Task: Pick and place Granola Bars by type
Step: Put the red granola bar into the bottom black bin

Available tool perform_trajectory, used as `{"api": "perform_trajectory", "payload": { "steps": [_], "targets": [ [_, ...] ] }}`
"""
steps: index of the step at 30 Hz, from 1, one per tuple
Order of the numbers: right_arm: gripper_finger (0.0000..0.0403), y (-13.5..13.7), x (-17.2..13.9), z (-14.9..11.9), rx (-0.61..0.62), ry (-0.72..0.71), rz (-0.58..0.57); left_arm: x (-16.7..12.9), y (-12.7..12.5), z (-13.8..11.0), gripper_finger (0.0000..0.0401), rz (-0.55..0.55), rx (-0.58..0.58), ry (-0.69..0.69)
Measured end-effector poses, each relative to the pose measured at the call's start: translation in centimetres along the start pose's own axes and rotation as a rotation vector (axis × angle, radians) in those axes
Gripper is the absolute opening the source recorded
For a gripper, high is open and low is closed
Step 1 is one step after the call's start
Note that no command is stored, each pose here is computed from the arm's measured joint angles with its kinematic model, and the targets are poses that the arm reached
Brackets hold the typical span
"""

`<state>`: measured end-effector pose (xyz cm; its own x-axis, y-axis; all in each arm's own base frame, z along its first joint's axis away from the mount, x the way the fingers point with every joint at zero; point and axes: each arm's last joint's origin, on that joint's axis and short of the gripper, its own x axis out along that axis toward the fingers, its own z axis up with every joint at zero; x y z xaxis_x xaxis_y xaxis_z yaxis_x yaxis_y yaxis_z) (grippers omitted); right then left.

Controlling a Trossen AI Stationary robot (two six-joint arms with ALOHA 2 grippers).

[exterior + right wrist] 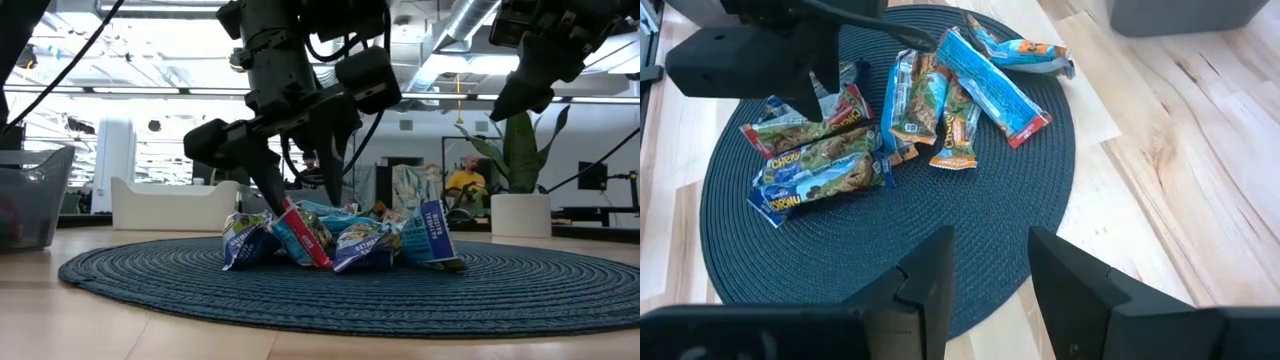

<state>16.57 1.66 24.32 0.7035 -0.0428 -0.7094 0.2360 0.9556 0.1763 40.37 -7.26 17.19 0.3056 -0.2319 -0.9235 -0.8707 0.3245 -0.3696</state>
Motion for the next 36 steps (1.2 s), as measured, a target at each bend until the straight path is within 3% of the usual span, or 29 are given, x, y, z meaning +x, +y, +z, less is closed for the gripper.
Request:
{"api": "perform_trajectory", "payload": {
  "steps": [21,36],
  "targets": [
    [0.0123,0.0,0.0,0.0,0.0,0.0,0.0,0.6,1.0,-0.2,0.0199,0.061,-0.01,-0.019],
    [0.0123,0.0,0.0,0.0,0.001,0.001,0.0,3.0,0.5,0.0,0.0198,0.004,-0.018,0.03]
  ]
}}
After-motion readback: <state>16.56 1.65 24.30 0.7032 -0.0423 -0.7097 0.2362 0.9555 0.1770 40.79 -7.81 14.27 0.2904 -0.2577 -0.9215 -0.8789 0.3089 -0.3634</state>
